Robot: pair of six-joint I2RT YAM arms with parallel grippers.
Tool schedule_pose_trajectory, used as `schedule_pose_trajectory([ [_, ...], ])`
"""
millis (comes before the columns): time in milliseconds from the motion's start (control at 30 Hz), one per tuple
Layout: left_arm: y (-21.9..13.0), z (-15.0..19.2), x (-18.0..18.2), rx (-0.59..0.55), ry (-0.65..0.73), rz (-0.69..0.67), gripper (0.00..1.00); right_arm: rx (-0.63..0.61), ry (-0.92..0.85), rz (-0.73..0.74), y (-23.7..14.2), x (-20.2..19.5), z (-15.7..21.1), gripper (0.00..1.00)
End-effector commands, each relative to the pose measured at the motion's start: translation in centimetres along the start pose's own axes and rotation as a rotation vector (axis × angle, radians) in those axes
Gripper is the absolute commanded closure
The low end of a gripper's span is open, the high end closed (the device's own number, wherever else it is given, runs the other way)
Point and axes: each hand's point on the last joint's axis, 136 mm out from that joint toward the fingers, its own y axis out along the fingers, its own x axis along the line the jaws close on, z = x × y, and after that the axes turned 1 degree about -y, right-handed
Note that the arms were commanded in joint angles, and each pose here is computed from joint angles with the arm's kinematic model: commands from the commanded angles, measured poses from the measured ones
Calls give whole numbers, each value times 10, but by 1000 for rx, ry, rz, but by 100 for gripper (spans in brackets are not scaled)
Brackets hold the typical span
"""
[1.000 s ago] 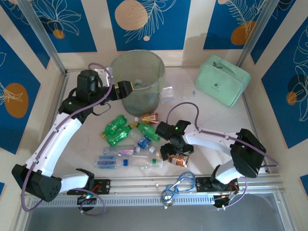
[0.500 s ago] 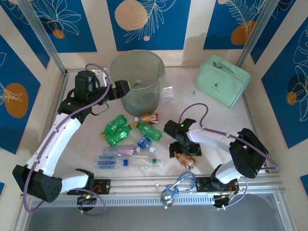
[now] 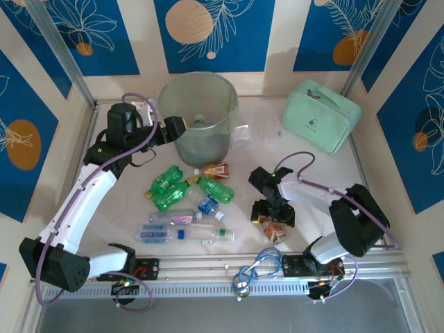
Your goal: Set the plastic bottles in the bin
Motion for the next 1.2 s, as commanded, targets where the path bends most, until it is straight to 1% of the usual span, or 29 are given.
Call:
schedule_pose_trajectory([
  [0,-10,-6,-4,-29,-4,27,16,16,32,74,0,-10,-1,8],
  [133,-10,-6,-3,-29,-14,35,16,30,51,121,3,-15,-5,19],
  [367,-13,-9,-3,-35,-16,37,17,8,82,88,0,-14,-10,36],
  [467,-13,-10,-2,-38,-21,37,17,-18,124,53,-5,-19,-14,40],
  [567,-13,-11,-1,-40,-24,36,17,-57,168,-4,-14,-23,-18,42],
  [700,-14,-12,-2,-41,-24,42,17,-117,203,-127,-34,-21,-24,43],
  [800,-15,-14,-8,-43,-23,68,17,-206,211,-270,-67,-12,-32,43],
  [933,-13,-18,-21,-42,-35,143,16,-376,209,-541,-138,7,-48,43],
  [1033,-13,-22,-39,-40,-57,241,15,-504,202,-751,-202,22,-61,42],
  [1167,-18,-28,-74,-29,-99,457,14,-673,153,-995,-289,41,-73,42],
])
